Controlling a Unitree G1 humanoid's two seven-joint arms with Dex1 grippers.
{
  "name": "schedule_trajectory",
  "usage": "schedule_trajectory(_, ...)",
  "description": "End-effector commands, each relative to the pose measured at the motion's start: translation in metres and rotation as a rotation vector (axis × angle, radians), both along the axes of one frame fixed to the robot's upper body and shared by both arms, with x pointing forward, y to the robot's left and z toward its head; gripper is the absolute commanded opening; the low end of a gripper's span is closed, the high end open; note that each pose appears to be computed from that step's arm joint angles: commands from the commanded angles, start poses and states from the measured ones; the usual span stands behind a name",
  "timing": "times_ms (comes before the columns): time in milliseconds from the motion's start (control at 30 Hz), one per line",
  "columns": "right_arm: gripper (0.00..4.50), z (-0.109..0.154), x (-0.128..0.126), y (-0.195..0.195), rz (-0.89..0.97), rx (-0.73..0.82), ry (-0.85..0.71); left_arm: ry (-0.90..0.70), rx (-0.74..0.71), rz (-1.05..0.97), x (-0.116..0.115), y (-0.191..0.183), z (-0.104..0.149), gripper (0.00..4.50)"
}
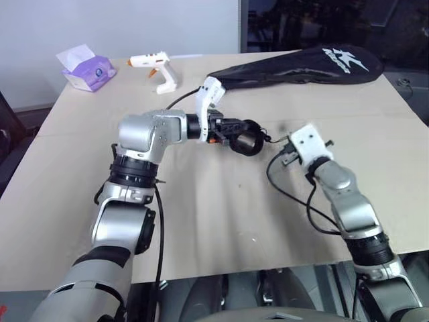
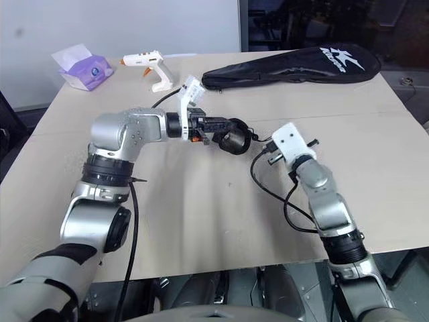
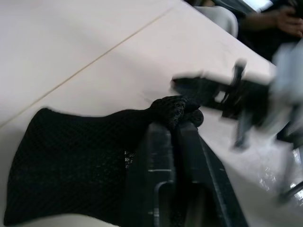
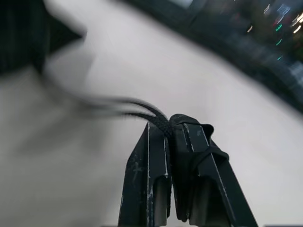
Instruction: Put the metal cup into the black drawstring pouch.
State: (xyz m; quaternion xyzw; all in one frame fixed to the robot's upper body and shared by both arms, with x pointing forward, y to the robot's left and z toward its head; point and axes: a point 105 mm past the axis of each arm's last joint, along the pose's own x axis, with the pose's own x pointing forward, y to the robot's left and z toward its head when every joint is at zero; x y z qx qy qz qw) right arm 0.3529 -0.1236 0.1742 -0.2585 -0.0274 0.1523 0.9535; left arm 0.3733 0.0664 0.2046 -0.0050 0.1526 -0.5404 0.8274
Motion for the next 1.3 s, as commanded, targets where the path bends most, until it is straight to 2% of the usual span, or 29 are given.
schedule_trajectory(33, 0.0, 0.049, -0.019, -0.002, 0.009, 0.002, -0.094, -0.171, -0.017, -0.116, -0.006, -0.019, 0.022, 2.05)
schedule_trajectory(67, 0.0, 0.058, -0.024, -0.002, 0.013, -0.009, -0.105, -0.215, -0.015, -0.159, -0.009, -0.027, 0.024, 2.49)
schedule_trajectory(100, 0.0, 0.065, -0.028, -0.002, 0.015, -0.017, -0.113, -0.243, -0.017, -0.195, -0.011, -0.035, 0.025, 2.72)
schedule_trajectory(300, 0.0, 0.09, -0.04, 0.001, 0.018, -0.049, -0.123, -0.322, -0.026, -0.33, -0.019, -0.079, 0.021, 2.72)
schedule_trajectory(400, 0.0, 0.093, -0.042, 0.003, 0.017, -0.06, -0.117, -0.342, -0.044, -0.346, -0.019, -0.096, 0.024, 2.72)
schedule_trajectory(633, 0.0, 0.092, -0.042, 0.001, 0.0, -0.059, -0.101, -0.347, -0.026, -0.346, -0.015, -0.105, 0.015, 2.72)
schedule_trajectory(733, 0.0, 0.093, -0.043, 0.001, -0.003, -0.057, -0.1, -0.342, -0.007, -0.355, -0.015, -0.105, 0.009, 1.93)
schedule_trajectory(833, 0.0, 0.093, -0.044, 0.0, -0.005, -0.058, -0.099, -0.339, 0.0, -0.356, -0.014, -0.105, 0.007, 0.53)
schedule_trajectory(867, 0.0, 0.093, -0.044, 0.0, -0.007, -0.057, -0.1, -0.338, 0.003, -0.355, -0.014, -0.105, 0.005, 0.2)
schedule_trajectory(1033, 0.0, 0.096, -0.039, -0.018, -0.089, -0.013, -0.105, -0.302, 0.054, -0.34, -0.011, -0.099, -0.009, 0.21)
schedule_trajectory(1133, 0.0, 0.104, -0.031, -0.061, -0.274, 0.102, -0.121, -0.255, 0.119, -0.304, -0.006, -0.088, -0.031, 0.21)
schedule_trajectory(1233, 0.0, 0.105, -0.03, -0.109, -0.453, 0.147, -0.123, -0.23, 0.213, -0.277, -0.002, -0.073, -0.058, 0.21)
schedule_trajectory(1300, 0.0, 0.102, -0.032, -0.128, -0.512, 0.158, -0.106, -0.216, 0.256, -0.26, 0.0, -0.064, -0.071, 0.21)
